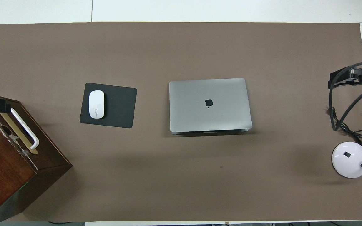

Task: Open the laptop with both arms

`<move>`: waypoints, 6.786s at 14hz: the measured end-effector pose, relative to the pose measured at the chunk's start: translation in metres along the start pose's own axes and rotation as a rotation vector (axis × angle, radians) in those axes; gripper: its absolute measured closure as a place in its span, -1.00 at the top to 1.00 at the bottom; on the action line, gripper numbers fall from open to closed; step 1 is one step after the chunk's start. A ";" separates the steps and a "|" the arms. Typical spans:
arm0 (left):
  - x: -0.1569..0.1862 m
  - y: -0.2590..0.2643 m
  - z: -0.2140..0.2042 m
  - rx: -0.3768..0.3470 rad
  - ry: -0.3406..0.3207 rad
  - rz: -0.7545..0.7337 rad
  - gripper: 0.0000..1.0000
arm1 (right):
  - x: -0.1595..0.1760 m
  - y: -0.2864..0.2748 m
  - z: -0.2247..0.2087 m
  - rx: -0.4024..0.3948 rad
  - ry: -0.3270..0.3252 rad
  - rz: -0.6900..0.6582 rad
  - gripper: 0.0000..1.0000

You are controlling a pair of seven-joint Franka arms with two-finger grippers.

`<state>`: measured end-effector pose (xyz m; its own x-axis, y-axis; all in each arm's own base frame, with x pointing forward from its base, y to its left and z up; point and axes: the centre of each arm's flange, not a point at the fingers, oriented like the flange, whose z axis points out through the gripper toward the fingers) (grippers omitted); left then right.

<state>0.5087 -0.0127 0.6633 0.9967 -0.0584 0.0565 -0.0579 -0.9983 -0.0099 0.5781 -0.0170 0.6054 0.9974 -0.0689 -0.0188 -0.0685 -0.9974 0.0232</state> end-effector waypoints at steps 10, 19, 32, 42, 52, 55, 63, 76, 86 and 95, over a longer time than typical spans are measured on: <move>0.003 0.000 0.002 0.000 0.009 -0.009 1.00 | 0.000 -0.001 0.000 0.000 0.000 -0.001 1.00; 0.002 0.006 0.000 0.001 0.012 -0.048 0.09 | -0.001 -0.027 -0.001 0.004 0.007 -0.049 1.00; 0.017 0.035 -0.007 -0.073 0.144 -0.063 -0.98 | -0.008 -0.127 0.015 0.030 0.067 -0.224 1.00; -0.050 0.126 0.089 -0.106 0.272 0.138 -0.98 | -0.025 -0.178 0.067 -0.068 0.043 -0.396 1.00; -0.134 0.215 0.172 -0.165 0.510 0.320 -0.98 | -0.051 -0.211 0.137 -0.161 0.042 -0.527 1.00; -0.157 0.228 0.202 -0.190 0.562 0.367 -0.98 | -0.060 -0.222 0.155 -0.155 0.048 -0.559 1.00; -0.180 0.272 0.259 -0.261 0.663 0.473 -0.98 | -0.097 -0.258 0.189 -0.250 0.096 -0.600 1.00; -0.193 0.301 0.322 -0.293 0.655 0.577 -0.98 | -0.140 -0.287 0.220 -0.274 0.136 -0.614 1.00; -0.205 0.322 0.350 -0.314 0.611 0.603 -0.98 | -0.158 -0.296 0.250 -0.301 0.188 -0.603 1.00; -0.197 0.345 0.362 -0.335 0.591 0.586 -0.98 | -0.157 -0.301 0.266 -0.262 0.220 -0.642 1.00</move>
<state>0.3131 -0.3432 0.2872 0.6153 -0.4603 0.6400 -0.6540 -0.7514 0.0883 0.4370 0.2883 0.3354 0.8224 0.5615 0.0913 0.5112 -0.7999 0.3144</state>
